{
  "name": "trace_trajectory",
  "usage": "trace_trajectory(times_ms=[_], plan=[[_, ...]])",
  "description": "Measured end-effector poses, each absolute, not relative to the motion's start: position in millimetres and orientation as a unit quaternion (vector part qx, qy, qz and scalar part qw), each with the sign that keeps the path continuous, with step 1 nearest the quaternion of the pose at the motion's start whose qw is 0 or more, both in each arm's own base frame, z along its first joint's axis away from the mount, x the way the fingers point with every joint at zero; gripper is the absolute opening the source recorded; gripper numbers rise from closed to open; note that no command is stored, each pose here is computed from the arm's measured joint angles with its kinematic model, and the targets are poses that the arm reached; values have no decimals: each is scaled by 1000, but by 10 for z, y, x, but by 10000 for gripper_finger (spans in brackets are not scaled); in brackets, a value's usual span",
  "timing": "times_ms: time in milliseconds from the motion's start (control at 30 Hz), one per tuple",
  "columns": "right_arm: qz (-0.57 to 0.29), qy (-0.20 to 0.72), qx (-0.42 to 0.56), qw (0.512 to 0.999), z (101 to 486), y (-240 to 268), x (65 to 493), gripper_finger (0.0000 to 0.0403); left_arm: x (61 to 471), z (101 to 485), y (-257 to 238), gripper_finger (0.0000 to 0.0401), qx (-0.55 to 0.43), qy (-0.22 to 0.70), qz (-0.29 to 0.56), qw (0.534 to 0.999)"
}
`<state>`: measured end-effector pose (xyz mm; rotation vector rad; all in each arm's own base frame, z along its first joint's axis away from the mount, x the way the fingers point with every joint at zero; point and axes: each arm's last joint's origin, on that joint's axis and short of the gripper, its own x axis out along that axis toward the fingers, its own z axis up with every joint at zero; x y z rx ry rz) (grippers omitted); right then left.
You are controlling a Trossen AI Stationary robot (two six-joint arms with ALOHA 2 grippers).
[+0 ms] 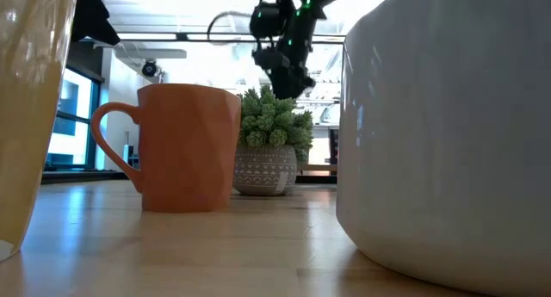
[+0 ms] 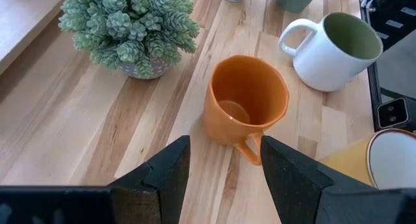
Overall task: Place coffee mugs
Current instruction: Put the blue mug on the shelf
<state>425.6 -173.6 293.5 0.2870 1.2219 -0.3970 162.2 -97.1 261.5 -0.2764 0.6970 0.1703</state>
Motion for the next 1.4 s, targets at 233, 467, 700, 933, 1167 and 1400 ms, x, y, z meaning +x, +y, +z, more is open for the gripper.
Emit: trace_trajectory(times_ms=[233, 467, 700, 933, 1167, 1400], plan=[[-204, 591, 146, 767, 3150, -1620, 4033, 114, 1620, 2613, -970, 177, -134, 341, 83, 927], [-222, 640, 127, 725, 3135, -1526, 3919, 102, 1622, 2614, -971, 177, -134, 340, 83, 927], [-211, 680, 134, 690, 2804, -1524, 3916, 39, 1622, 2614, -971, 177, -134, 340, 83, 927], [-227, 668, 117, 698, 2534, -1567, 3986, 14, 1623, 2616, -972, 177, -135, 340, 83, 927], [-227, 646, 111, 720, 2455, -1620, 4041, 14, 1623, 2616, -972, 177, -143, 339, 86, 926], [-231, 624, 110, 738, 2461, -1706, 4070, 14, 1623, 2615, -971, 177, -143, 339, 86, 926]])
